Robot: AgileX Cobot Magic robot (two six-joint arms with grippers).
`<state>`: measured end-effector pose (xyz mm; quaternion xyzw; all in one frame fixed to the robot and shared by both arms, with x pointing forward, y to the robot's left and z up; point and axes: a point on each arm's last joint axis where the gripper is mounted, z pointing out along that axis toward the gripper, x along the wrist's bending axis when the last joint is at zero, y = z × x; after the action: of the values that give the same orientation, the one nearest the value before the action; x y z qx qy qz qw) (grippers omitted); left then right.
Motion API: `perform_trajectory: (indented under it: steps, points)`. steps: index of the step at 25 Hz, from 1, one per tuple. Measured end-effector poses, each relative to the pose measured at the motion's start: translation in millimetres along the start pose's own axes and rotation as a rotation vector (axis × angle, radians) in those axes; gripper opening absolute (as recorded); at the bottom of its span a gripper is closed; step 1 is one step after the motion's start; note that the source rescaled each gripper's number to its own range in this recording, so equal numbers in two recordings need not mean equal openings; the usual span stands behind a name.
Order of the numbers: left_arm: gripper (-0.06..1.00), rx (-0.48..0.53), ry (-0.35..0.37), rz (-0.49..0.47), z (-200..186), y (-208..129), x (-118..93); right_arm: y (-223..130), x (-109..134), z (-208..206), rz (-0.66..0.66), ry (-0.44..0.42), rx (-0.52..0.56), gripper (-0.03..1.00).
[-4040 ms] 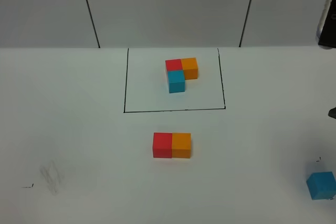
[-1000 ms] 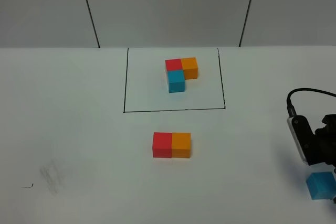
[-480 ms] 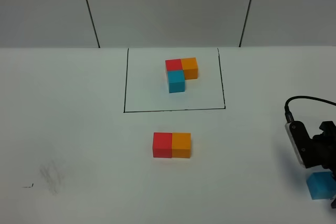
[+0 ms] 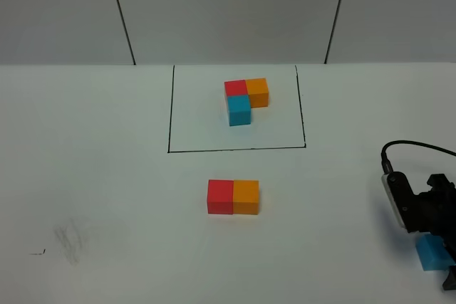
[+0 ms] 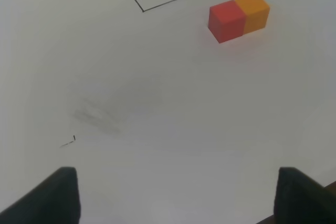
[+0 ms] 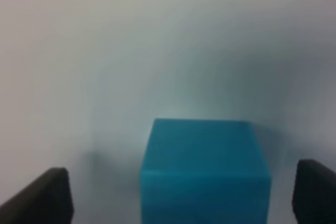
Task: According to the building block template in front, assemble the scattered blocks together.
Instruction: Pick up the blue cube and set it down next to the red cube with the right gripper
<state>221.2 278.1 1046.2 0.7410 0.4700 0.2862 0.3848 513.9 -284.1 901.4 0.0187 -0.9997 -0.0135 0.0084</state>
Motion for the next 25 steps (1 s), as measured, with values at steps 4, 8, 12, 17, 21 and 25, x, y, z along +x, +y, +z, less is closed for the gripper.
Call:
perform_trajectory:
  steps: [4,8,12,17,21,25]
  points:
    - [0.85,0.0,0.0,0.0,0.0,0.0,0.0,-0.2,-0.7,8.3,0.001,0.024,0.0,0.77]
    - [0.85,0.0,0.0,0.0,0.0,0.0,0.0,-0.3,-1.1,9.6,0.001,0.024,0.0,0.74]
    - [0.85,0.0,0.0,0.0,0.0,0.0,0.0,-0.3,-1.2,9.7,0.001,0.023,0.0,0.67]
    - [0.85,0.0,0.0,0.0,0.0,0.0,0.0,-0.3,-1.1,9.9,0.001,0.025,0.0,0.47]
    - [0.85,0.0,0.0,0.0,0.0,0.0,0.0,-0.3,-0.9,9.9,0.001,0.027,0.0,0.29]
    - [0.85,0.0,0.0,0.0,0.0,0.0,0.0,-0.3,-0.9,9.8,0.001,0.028,0.0,0.2]
